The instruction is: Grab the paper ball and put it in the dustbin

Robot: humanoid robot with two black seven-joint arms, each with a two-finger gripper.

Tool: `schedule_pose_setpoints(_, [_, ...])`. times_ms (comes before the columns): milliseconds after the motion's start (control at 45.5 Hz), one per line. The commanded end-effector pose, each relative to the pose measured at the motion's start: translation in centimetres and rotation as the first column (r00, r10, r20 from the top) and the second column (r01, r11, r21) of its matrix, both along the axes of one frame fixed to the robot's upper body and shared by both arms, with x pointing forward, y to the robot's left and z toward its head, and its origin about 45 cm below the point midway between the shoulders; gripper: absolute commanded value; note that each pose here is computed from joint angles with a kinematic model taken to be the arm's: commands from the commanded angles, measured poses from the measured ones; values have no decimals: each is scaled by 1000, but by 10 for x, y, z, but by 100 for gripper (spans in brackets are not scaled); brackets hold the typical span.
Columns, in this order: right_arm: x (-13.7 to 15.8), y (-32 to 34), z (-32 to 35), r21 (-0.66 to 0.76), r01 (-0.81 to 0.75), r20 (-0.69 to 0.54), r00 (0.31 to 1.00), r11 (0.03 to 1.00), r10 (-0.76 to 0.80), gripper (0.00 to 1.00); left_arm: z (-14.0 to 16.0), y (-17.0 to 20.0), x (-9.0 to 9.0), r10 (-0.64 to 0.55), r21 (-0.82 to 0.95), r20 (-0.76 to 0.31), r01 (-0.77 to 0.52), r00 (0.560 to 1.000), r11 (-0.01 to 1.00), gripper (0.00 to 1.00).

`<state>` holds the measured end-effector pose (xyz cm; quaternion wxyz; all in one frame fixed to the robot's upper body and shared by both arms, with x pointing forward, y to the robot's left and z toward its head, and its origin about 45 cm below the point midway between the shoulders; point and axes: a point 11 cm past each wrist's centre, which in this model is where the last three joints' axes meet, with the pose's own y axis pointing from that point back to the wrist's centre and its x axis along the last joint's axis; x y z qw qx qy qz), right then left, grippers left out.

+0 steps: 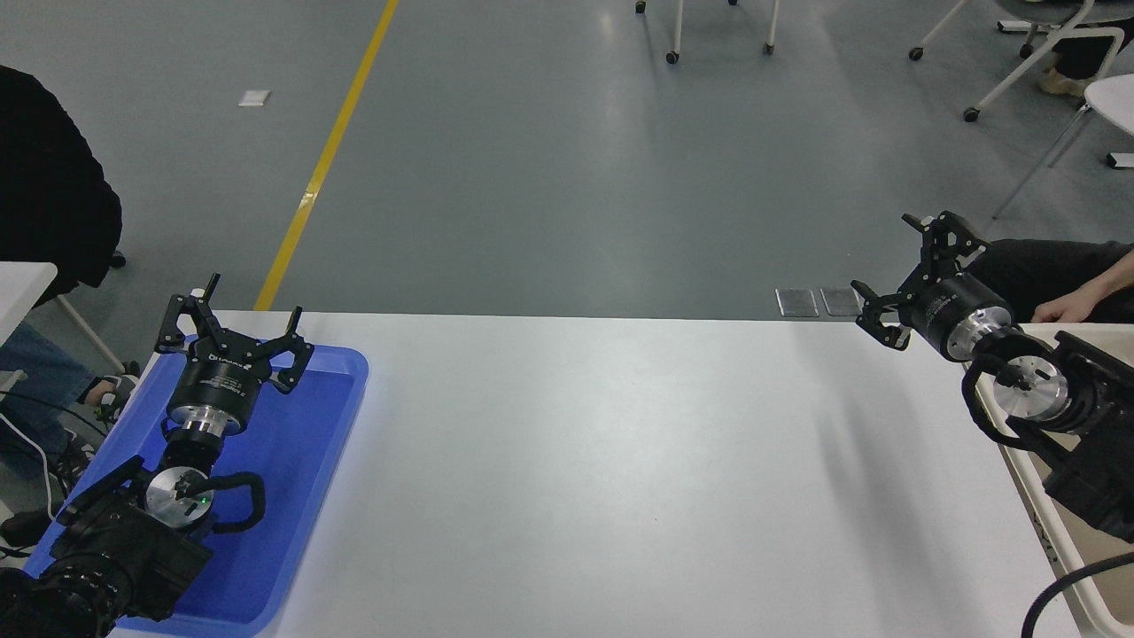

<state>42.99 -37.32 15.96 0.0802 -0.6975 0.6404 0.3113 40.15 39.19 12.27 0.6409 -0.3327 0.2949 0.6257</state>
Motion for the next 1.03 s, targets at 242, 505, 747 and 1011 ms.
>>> schedule_pose_setpoints(242, [-33,11,-34,199,-27,20,1000,980,24,100,1,0,0,0,0,1,0,1000,1000,100])
schedule_pose_setpoints(505, [-40,-2,-38,208,-17,31,999,978,10,100,0,0,0,0,0,0,0,1000,1000,100])
schedule_pose_setpoints(747, [-43,-11,-41,196,2,23,1000,981,-7,100,0,0,0,1,0,1,-1,1000,1000,100])
schedule_pose_setpoints(1011, [-42,-11,-40,203,5,28,1000,979,-11,100,0,0,0,0,0,0,0,1000,1000,100])
